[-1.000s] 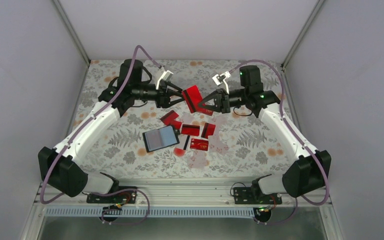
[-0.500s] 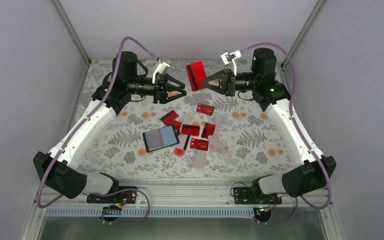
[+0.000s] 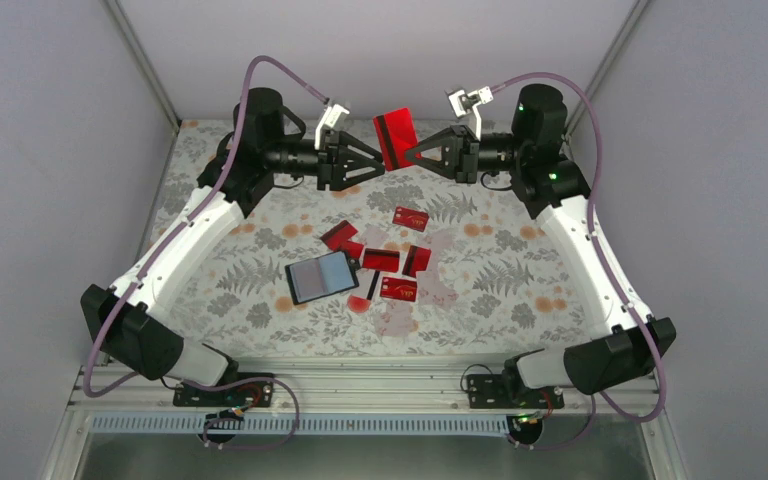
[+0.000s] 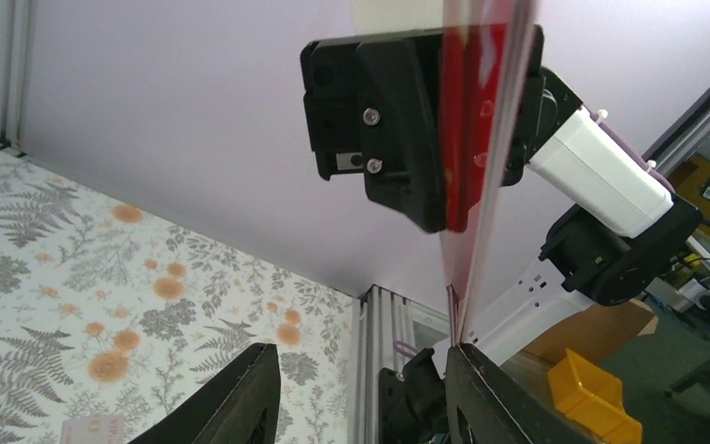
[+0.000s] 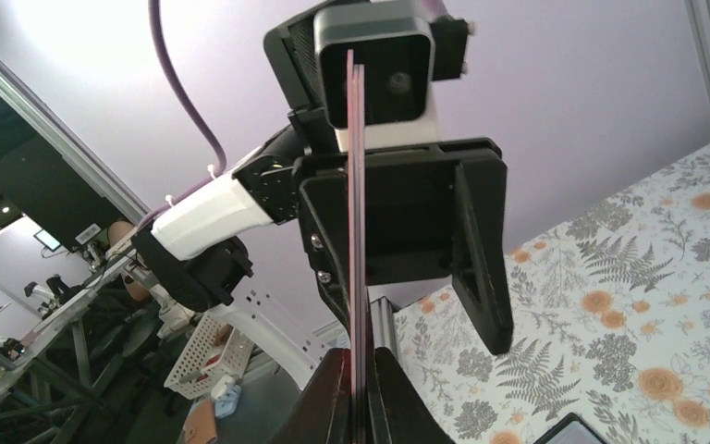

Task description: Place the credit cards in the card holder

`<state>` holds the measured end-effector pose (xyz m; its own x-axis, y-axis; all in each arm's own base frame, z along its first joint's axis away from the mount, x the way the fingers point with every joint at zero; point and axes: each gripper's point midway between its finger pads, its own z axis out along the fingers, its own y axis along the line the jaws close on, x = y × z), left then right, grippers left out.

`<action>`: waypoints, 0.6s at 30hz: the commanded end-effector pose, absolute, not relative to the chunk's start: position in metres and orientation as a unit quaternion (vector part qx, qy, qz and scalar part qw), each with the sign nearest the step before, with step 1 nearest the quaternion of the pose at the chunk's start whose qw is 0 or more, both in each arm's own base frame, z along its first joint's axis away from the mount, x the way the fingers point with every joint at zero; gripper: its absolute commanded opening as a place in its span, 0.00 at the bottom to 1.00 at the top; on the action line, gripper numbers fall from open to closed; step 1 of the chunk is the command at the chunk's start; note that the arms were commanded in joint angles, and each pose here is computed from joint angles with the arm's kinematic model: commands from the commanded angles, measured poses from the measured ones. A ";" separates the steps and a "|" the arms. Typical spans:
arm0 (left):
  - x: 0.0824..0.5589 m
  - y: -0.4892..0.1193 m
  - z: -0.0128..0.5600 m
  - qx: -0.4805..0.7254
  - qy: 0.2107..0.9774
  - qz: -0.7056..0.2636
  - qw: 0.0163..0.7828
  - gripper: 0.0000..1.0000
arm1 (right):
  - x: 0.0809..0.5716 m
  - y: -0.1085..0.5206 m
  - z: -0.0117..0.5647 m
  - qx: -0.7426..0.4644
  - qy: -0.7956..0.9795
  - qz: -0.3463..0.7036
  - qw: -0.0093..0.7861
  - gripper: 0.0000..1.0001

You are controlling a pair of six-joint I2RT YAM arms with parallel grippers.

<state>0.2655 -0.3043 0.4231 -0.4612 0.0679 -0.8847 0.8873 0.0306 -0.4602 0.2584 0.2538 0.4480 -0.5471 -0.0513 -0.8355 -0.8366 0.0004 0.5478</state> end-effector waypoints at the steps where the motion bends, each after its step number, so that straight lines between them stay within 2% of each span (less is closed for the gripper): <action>1: 0.267 -0.309 0.438 0.386 0.613 -0.585 0.365 0.46 | 0.247 0.252 0.467 -0.372 0.610 0.617 0.329 0.04; 18: 0.255 -0.309 0.452 0.404 0.591 -0.591 0.373 0.47 | 0.254 0.253 0.464 -0.366 0.619 0.608 0.336 0.04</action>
